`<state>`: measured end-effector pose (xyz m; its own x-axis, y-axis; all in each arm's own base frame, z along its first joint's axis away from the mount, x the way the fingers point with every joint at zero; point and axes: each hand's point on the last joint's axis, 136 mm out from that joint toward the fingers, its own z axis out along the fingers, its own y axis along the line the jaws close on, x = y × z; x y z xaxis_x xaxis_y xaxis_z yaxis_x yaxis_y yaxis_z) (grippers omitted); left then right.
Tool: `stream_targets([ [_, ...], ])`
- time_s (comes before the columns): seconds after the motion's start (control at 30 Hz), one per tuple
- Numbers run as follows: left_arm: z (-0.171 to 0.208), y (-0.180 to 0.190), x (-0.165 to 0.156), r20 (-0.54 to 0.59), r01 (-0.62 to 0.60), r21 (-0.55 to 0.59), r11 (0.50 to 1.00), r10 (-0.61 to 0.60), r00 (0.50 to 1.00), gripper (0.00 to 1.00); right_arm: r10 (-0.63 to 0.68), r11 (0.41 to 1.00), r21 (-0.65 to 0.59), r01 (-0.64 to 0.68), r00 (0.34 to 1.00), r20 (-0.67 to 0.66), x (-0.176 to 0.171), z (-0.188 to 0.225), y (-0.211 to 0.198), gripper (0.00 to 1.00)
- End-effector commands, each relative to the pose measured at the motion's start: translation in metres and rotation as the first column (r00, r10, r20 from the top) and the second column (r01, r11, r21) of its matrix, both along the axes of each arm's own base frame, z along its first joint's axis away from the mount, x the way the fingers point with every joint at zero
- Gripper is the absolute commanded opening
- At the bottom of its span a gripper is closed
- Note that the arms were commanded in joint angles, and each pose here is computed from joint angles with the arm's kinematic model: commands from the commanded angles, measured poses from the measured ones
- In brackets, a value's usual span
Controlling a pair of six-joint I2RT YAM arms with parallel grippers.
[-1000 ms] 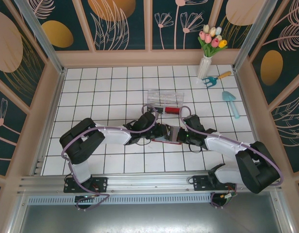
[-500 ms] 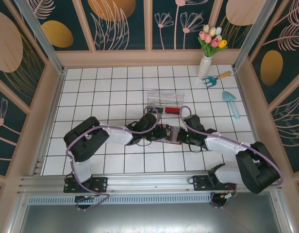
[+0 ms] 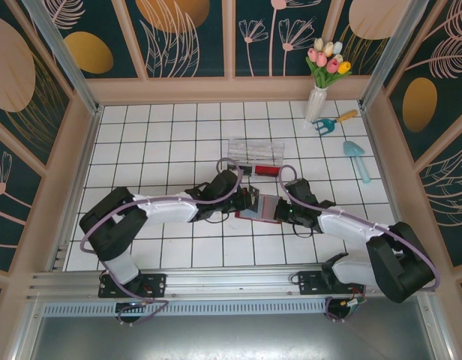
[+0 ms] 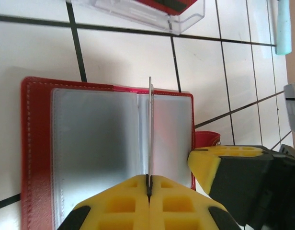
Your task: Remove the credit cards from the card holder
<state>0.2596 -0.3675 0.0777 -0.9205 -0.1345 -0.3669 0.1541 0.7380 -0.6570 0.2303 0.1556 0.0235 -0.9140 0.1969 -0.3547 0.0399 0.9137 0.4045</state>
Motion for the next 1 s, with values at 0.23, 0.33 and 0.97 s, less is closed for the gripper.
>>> stream_targets([
  [0.23,0.079,0.038,0.045,0.338,-0.027,0.382,0.924,-0.113,0.934,0.00,0.034,0.998,0.054,-0.044,0.984,0.174,0.008,0.053,0.003,0.17],
  [0.33,0.100,0.047,0.064,0.442,-0.071,0.496,0.865,-0.182,0.878,0.00,0.054,0.993,0.084,-0.081,0.959,0.277,0.012,0.084,0.008,0.30],
  [0.97,0.095,0.025,0.087,0.365,-0.007,0.927,0.375,-0.897,0.249,0.00,-0.060,0.987,0.156,-0.032,0.834,0.548,0.011,0.160,-0.016,0.99],
])
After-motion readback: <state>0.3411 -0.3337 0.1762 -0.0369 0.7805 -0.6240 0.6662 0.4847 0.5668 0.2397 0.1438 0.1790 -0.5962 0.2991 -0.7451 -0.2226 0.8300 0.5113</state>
